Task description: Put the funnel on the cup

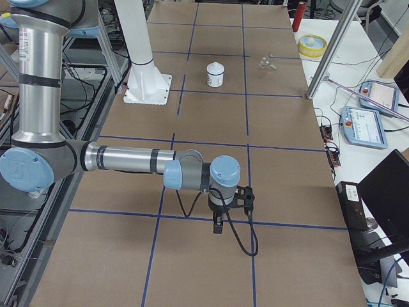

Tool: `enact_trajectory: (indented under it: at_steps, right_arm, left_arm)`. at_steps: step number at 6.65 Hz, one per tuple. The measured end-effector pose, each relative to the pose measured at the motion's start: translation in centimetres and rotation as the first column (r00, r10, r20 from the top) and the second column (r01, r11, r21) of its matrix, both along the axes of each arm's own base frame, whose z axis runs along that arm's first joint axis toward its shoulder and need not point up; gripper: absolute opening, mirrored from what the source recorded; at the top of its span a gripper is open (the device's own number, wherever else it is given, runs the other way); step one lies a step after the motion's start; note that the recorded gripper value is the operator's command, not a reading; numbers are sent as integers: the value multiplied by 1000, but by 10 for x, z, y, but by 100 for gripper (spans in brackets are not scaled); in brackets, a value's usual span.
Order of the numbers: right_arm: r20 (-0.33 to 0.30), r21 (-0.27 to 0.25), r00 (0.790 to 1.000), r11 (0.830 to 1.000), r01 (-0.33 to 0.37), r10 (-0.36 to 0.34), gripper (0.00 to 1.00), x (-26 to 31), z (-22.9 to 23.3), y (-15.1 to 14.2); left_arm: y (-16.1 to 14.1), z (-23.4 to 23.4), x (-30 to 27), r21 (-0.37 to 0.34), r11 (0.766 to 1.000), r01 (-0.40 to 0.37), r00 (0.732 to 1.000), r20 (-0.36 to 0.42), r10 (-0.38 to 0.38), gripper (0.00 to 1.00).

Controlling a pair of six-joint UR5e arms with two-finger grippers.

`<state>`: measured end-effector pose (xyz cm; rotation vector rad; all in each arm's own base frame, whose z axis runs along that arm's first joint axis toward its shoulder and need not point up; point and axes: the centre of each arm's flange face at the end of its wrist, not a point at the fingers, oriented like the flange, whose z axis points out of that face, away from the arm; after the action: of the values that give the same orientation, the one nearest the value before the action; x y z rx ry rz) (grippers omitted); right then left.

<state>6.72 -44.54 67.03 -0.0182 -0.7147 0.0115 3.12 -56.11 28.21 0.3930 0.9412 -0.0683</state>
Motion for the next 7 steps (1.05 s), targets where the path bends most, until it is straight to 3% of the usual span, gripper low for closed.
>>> enact_trajectory:
  at_steps: [1,2,3,5,7]
  right_arm:
    - [0,0,1000,1000,0,0,100,0,0,0]
    - [0,0,1000,1000,0,0,100,0,0,0]
    - [0,1,1000,1000,0,0,100,0,0,0]
    - [0,1,1000,1000,0,0,100,0,0,0]
    - [0,1,1000,1000,0,0,100,0,0,0]
  left_arm:
    - [13,-31,61,-6,999,-54,997,-48,53,100]
    - [25,-63,125,-54,994,-91,991,-100,85,100]
    - [40,-89,185,-138,987,-86,988,-137,67,100]
    - [67,-130,294,-294,955,-39,992,-126,1,100]
    - [88,-144,367,-369,929,-9,998,-68,-17,100]
